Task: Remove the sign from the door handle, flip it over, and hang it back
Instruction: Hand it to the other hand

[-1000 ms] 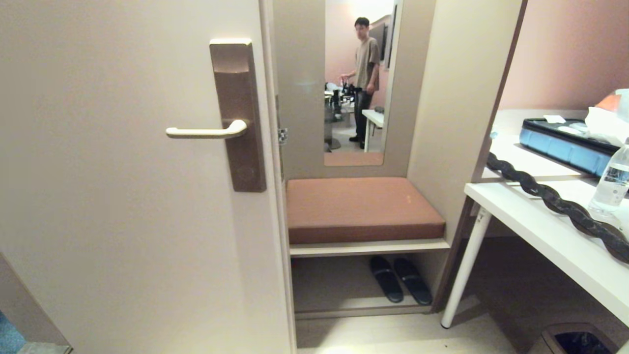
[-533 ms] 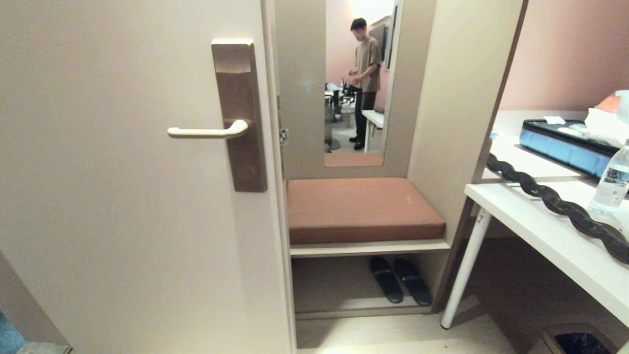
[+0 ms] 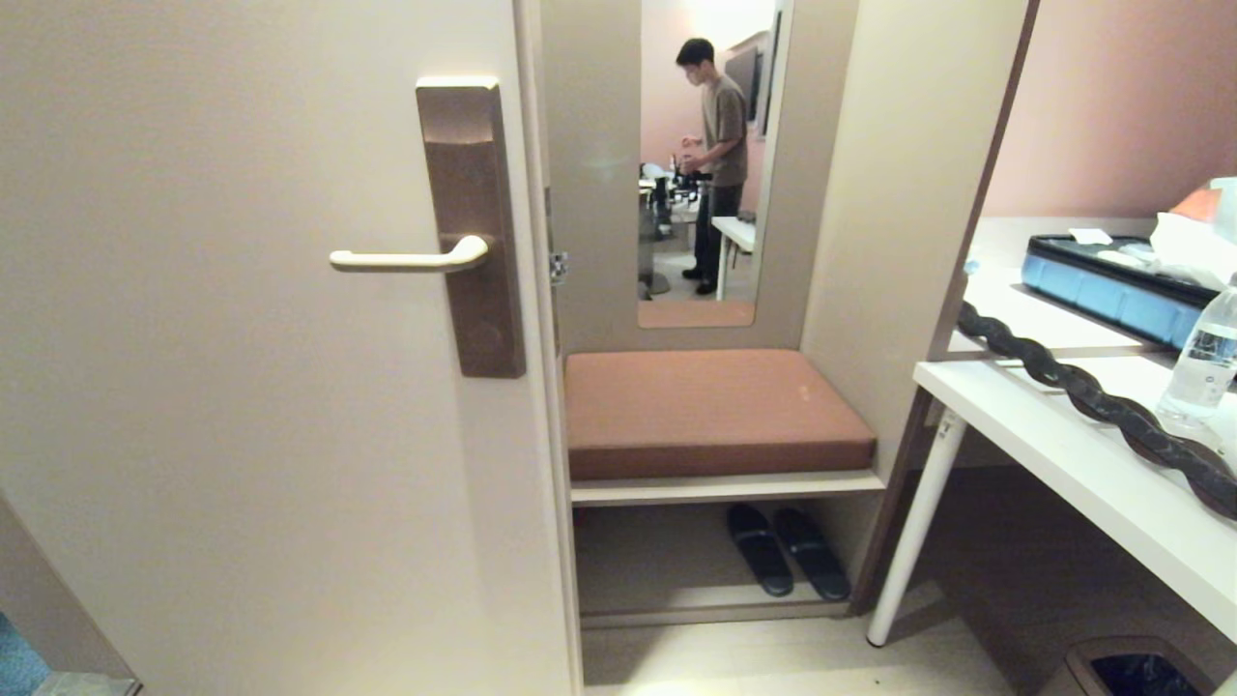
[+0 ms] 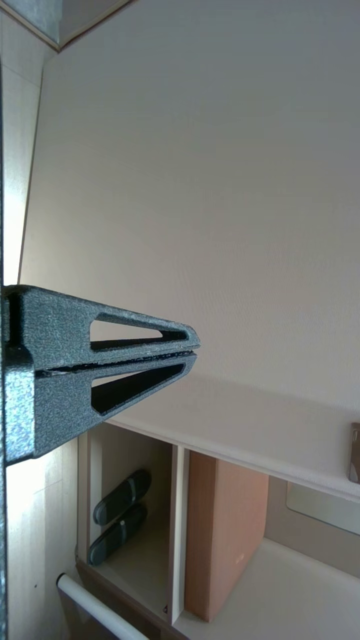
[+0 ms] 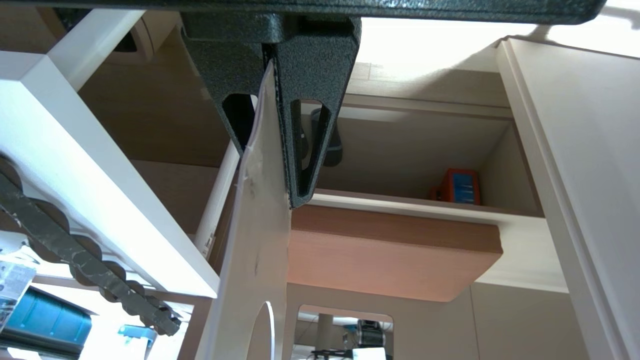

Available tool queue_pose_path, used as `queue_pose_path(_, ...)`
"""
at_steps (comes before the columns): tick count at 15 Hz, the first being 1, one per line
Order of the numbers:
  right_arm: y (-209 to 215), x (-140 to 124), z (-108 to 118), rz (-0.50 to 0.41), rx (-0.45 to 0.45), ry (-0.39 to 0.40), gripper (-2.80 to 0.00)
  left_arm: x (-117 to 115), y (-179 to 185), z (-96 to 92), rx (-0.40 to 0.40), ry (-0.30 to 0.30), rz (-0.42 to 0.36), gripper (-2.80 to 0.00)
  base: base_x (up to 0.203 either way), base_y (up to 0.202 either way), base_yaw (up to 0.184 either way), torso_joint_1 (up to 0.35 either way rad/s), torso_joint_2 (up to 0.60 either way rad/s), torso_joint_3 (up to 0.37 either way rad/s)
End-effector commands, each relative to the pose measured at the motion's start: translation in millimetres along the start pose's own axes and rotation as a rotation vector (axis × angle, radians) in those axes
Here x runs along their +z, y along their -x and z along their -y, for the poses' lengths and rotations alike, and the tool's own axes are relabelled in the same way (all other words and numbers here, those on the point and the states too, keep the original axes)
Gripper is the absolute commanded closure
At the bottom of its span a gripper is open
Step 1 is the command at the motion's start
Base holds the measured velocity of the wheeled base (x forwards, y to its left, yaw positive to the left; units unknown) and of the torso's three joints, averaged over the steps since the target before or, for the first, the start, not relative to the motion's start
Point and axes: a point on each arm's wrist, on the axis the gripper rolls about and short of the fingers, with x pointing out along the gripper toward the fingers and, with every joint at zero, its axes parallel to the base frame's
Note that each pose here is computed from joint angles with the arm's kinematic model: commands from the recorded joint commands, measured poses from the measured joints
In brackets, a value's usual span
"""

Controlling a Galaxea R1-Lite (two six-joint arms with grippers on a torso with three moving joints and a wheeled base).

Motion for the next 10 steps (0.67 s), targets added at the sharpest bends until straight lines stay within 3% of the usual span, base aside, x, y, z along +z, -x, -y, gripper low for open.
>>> queue_pose_path(1,0.0,0.0,0.0,0.000,0.000,-0.002,0.00,0.0,-0.1,0.0,0.002,0.001,-0.001,0.00,0.000,0.000,0.000,0.000,0.00,0.000)
queue_pose_path(10,0.7,2.5,0.2,0.007,-0.002,-0.005,0.00,0.0,-0.1,0.0,0.001,0.001,-0.001,0.00,0.000,0.000,0.000,0.000,0.00,0.000)
